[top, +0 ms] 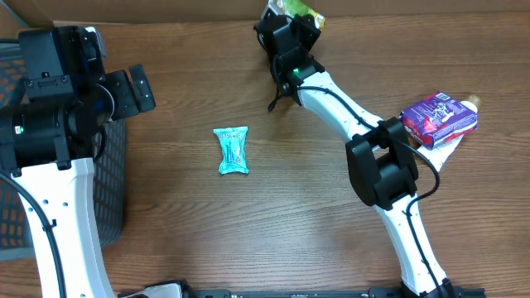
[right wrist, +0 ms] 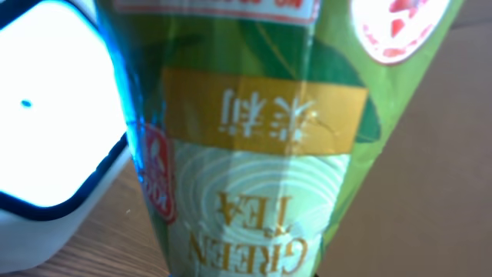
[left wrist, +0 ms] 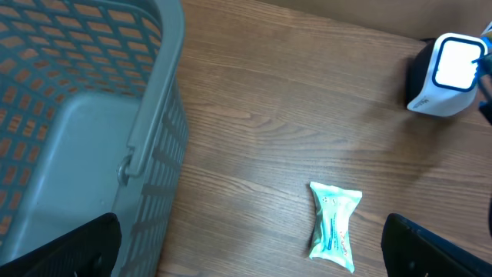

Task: Scan the item barcode
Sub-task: 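Hold the green tea packet's barcode against the scanner face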

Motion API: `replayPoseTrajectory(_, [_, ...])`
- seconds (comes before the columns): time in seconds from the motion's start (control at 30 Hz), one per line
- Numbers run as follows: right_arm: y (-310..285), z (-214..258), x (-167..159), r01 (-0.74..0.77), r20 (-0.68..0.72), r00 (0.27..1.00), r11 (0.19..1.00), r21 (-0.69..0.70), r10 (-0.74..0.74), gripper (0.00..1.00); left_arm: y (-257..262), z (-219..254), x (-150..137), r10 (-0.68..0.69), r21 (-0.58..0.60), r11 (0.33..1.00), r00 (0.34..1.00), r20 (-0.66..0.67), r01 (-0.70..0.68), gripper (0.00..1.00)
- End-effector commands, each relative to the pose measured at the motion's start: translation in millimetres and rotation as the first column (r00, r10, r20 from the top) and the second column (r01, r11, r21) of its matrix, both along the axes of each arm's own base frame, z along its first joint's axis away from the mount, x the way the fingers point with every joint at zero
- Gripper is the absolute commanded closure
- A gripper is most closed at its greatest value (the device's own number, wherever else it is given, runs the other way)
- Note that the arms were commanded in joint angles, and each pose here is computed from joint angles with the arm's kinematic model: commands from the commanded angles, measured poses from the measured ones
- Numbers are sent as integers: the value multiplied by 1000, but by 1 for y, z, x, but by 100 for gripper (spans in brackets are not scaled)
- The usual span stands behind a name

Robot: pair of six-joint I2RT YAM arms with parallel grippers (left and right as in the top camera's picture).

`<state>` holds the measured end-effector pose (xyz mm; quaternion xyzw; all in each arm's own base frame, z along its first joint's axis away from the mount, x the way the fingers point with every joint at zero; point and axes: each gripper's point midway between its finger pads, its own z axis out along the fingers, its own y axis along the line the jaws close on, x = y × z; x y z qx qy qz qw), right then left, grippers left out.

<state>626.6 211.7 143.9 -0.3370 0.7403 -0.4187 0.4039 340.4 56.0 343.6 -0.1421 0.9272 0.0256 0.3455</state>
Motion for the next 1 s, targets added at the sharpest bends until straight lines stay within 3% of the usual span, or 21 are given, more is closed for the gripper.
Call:
replayPoseTrajectory(0.0, [-21,13,13,24,33,999,999,-31,-23,96,0,1,1,-14,8,1000,1000,0,14,1])
replayPoseTrajectory(0.23, [-23,-6,22,-19,4,1000,999,-26,20,96,0,1,1,-14,8,1000,1000,0,14,0])
replayPoseTrajectory(0.97, [-2,-2,16,-44,23,999,999,-22,44,96,0,1,1,-14,8,1000,1000,0,14,1])
